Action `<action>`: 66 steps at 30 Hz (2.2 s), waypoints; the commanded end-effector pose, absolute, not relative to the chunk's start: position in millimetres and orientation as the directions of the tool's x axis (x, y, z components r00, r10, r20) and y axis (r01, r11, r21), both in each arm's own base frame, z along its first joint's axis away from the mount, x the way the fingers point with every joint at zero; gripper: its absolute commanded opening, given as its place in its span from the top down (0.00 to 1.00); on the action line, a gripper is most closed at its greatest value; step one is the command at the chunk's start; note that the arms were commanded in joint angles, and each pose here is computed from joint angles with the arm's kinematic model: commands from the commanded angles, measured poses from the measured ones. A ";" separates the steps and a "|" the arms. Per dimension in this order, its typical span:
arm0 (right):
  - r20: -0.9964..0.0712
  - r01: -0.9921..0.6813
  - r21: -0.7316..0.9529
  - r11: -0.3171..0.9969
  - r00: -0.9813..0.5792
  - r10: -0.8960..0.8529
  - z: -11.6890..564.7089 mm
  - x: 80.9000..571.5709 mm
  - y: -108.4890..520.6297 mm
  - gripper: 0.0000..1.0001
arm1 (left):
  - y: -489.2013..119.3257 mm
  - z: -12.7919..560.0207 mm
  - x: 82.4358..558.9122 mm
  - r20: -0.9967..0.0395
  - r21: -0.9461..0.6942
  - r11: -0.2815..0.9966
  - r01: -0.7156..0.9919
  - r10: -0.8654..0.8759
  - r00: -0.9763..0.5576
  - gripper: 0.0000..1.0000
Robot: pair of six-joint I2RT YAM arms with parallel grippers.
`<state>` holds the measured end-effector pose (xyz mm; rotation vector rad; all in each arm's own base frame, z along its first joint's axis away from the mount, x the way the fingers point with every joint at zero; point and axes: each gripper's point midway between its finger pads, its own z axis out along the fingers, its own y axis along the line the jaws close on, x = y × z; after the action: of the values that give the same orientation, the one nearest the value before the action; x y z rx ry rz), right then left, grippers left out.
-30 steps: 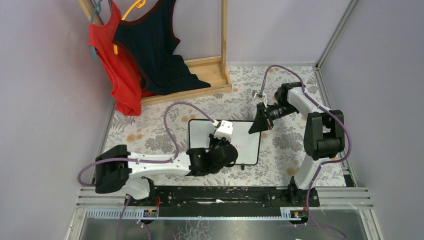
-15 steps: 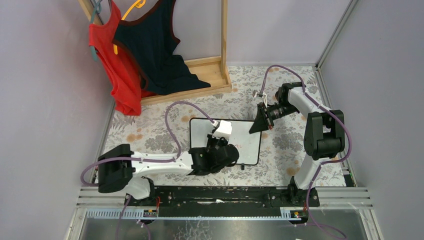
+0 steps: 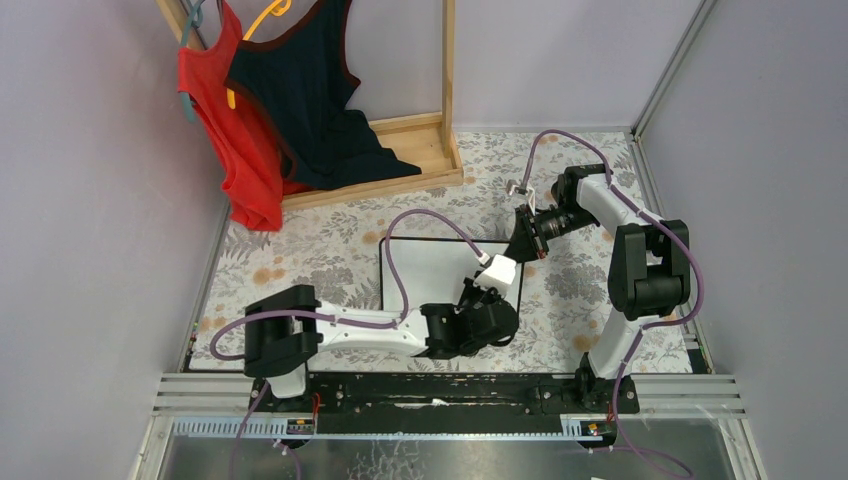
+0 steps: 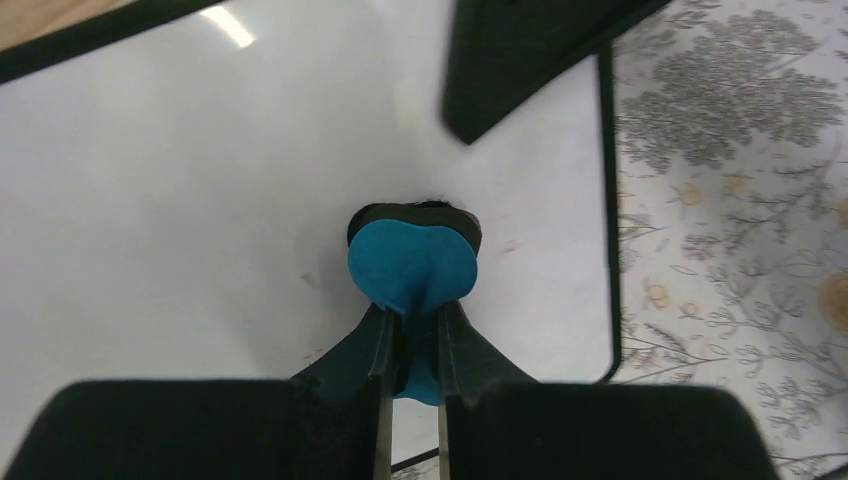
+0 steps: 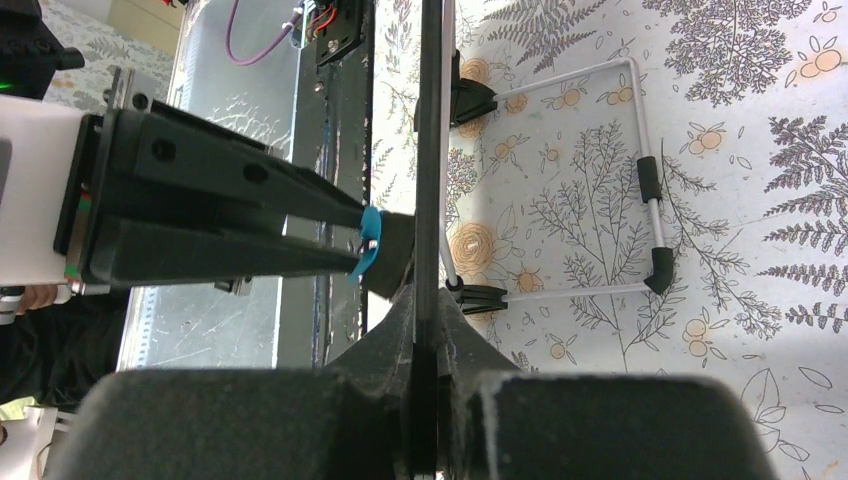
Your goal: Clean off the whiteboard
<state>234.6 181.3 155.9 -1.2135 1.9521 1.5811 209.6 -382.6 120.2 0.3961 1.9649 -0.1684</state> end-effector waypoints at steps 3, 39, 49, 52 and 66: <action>-0.674 -0.728 0.686 -0.020 -0.625 -0.394 168.7 217.2 191.1 1.00 | -418.3 120.7 207.7 -0.913 -0.041 0.910 0.413 0.134 -0.386 1.00; -0.675 -0.729 0.684 -0.019 -0.623 -0.395 169.7 216.9 190.9 1.00 | -384.3 93.2 206.5 -0.886 0.023 0.939 0.344 0.178 -0.427 1.00; -0.674 -0.727 0.686 -0.018 -0.626 -0.393 169.5 217.0 190.8 1.00 | -441.1 107.4 204.4 -0.903 -0.031 0.903 0.429 0.160 -0.400 1.00; -0.674 -0.727 0.686 -0.018 -0.626 -0.393 169.6 217.0 191.1 1.00 | -442.5 107.2 206.2 -0.904 -0.018 0.903 0.429 0.169 -0.394 1.00; -0.670 -0.724 0.690 -0.017 -0.629 -0.395 168.1 217.0 190.7 1.00 | -310.7 101.5 211.2 -0.886 0.083 0.974 0.212 0.169 -0.432 1.00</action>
<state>236.6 186.8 156.8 -1.2403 1.9028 1.5732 194.3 -372.2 98.1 0.4004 2.0336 -0.2073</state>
